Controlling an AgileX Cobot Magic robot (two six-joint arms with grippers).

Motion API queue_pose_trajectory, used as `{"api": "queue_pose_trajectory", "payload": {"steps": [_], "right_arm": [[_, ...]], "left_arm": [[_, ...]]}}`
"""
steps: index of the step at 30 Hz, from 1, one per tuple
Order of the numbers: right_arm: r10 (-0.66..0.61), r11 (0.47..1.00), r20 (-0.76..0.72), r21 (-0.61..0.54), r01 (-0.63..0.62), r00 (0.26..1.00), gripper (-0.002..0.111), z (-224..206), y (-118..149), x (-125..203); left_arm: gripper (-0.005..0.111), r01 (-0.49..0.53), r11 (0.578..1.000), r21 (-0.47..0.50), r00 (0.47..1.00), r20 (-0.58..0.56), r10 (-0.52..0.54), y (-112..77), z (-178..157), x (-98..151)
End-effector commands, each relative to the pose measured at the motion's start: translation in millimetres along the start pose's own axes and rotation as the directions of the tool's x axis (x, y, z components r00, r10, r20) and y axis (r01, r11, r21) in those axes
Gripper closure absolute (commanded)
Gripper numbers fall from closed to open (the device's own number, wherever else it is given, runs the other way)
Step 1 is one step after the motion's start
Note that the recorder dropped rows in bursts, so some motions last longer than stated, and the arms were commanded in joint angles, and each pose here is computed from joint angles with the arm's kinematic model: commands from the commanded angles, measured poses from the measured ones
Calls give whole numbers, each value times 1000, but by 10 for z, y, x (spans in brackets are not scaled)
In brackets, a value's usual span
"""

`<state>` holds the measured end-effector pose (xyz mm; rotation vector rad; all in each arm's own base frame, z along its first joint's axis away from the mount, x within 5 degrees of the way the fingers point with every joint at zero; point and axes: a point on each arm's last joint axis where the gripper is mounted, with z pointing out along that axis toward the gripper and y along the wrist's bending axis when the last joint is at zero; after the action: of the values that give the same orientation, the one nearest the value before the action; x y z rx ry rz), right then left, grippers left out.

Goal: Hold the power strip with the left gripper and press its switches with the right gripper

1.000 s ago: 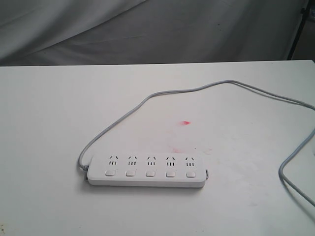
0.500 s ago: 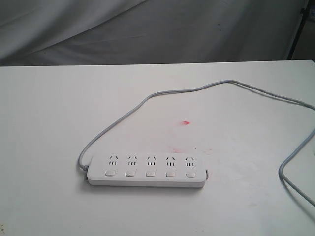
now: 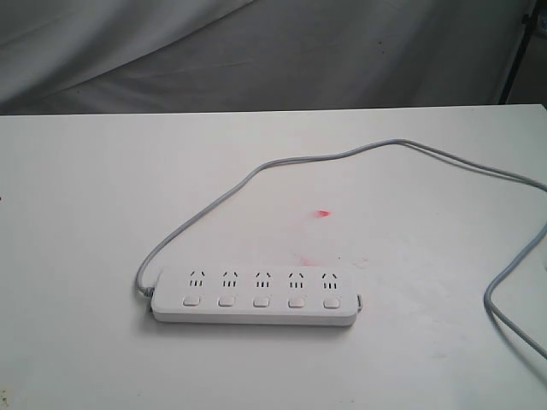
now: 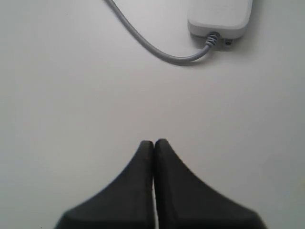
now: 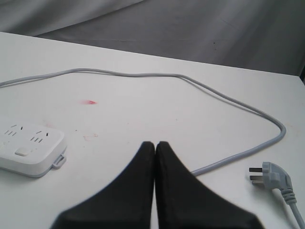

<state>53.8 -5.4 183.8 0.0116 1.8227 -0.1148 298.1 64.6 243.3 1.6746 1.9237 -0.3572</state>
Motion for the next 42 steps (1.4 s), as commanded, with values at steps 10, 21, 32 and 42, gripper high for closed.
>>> {"api": "queue_pose_trajectory", "payload": {"steps": [10,21,32,42], "right_arm": [[6,1000,6,1,-6,1000,108,-1,1,5],[6,1000,6,1,-6,1000,108,-1,1,5],[6,1000,6,1,-6,1000,108,-1,1,5],[6,1000,6,1,-6,1000,108,-1,1,5]], "left_arm": [[73,-6,1000,-12,1000,20,6,20,-12,-46],[22,4,1000,-25,999,43,-3,32,-12,-67],[13,17,999,-33,998,66,-15,39,-2,-79],[13,69,998,-5,990,124,-67,105,158,-19]]}}
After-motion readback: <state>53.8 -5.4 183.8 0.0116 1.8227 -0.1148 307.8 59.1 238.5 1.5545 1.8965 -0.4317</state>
